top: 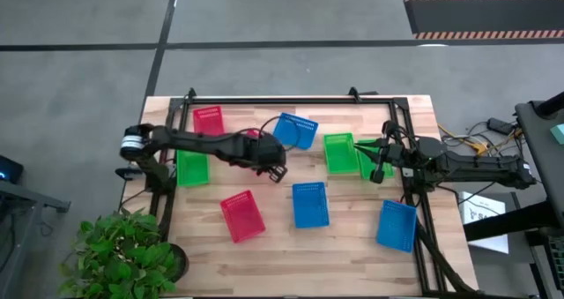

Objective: Stack baskets by color
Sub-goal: Stack the middle red bin on top of the bottom red bin

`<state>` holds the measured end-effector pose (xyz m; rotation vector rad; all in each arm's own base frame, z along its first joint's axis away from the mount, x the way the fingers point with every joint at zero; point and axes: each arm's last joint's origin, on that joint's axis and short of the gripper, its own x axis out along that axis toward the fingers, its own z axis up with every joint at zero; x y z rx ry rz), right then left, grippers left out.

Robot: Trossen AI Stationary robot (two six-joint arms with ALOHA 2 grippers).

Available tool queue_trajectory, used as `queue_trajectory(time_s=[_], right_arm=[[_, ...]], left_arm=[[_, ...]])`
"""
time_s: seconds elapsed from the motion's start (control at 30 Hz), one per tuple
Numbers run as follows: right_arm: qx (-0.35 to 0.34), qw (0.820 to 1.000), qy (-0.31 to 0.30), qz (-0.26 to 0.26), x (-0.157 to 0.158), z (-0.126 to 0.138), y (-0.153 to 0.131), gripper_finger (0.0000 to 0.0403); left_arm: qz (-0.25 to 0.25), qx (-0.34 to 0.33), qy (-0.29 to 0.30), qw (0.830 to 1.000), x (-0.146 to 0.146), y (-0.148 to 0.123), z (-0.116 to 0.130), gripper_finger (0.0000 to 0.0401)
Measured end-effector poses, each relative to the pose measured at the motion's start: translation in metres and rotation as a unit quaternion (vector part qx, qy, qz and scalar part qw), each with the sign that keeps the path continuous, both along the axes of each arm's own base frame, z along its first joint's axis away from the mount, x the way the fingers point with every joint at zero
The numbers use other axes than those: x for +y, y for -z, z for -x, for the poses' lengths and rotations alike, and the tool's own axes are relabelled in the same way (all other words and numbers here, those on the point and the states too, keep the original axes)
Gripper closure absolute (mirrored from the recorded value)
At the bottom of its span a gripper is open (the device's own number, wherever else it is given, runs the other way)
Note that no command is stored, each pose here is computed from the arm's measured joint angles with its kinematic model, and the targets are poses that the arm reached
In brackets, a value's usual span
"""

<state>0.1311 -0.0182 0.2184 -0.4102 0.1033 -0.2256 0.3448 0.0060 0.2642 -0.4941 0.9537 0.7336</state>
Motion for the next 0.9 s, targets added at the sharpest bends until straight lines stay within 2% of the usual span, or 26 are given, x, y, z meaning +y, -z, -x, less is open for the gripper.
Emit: queue_trajectory(time_s=[0.17, 0.33, 0.53, 0.7, 0.8, 0.9], right_arm=[[0.003, 1.000, 0.002, 0.013, 0.000, 0.000, 0.000, 0.0385], [0.001, 1.000, 0.010, 0.026, -0.001, 0.000, -0.001, 0.0385], [0.001, 0.999, 0.014, 0.029, -0.001, 0.000, -0.001, 0.0385], [-0.001, 0.999, 0.014, 0.029, -0.001, 0.000, -0.002, 0.0385], [-0.002, 1.000, 0.014, 0.027, -0.001, 0.000, -0.002, 0.0385], [-0.002, 1.000, 0.014, 0.022, -0.001, 0.000, -0.002, 0.0385]], left_arm=[[-0.014, -0.011, 0.053, 0.998, -0.034, -0.034, -0.001, 0.0401], [0.008, -0.047, 0.083, 0.995, -0.081, -0.056, 0.003, 0.0401], [0.042, -0.078, 0.122, 0.989, -0.137, -0.067, 0.019, 0.0401], [0.062, -0.090, 0.138, 0.984, -0.164, -0.073, 0.030, 0.0401], [0.066, -0.057, 0.144, 0.986, -0.170, -0.073, 0.034, 0.0401], [0.063, 0.021, 0.142, 0.988, -0.175, -0.068, 0.040, 0.0401]])
